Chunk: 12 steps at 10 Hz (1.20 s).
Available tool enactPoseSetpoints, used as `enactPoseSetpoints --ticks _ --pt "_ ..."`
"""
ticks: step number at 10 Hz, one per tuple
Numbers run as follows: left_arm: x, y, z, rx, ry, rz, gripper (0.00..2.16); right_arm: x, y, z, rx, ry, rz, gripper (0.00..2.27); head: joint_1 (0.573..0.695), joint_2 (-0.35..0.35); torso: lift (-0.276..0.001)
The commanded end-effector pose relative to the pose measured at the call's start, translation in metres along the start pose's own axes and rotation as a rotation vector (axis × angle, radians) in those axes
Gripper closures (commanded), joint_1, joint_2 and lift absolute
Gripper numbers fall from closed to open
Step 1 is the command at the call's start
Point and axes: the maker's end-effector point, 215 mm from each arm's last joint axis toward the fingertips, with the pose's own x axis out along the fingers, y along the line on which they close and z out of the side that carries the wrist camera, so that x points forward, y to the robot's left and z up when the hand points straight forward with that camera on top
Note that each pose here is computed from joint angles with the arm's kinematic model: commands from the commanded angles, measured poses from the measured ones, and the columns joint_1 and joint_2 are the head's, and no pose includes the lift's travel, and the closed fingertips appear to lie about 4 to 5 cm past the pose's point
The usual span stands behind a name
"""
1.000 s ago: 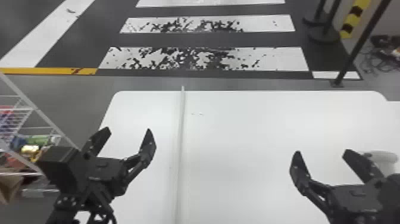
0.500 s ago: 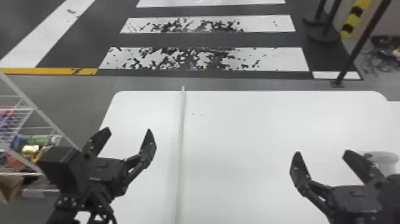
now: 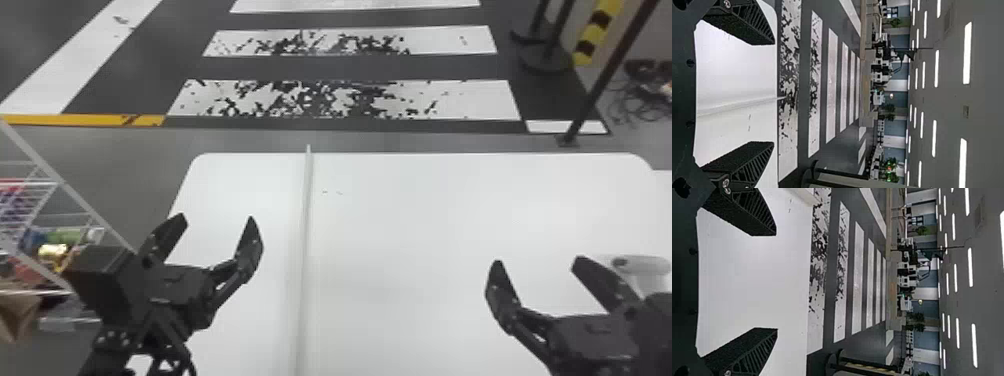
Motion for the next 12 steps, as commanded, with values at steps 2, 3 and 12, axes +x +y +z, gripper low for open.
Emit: enactPoseSetpoints --ticks 2,3,12 --pt "0.0004 0.0001 0.0006 -0.003 -0.002 0.002 0.08 0.0011 0.0000 0.0004 0.002 0.001 0.000 0.05 0.695 0.109 -0.029" --pt "0.0004 0.0003 -0.0002 -0.002 0.000 0.002 0.08 0.0015 -0.0001 0.0011 0.001 -0.001 0.000 0.05 0.695 0.109 -0.029" --pt "0.0004 -0.0002 -0.0003 0.000 0.000 0.001 0.08 0.0023 -0.0008 0.0025 0.002 -0.004 -0.001 0.06 0.695 0.108 -0.029"
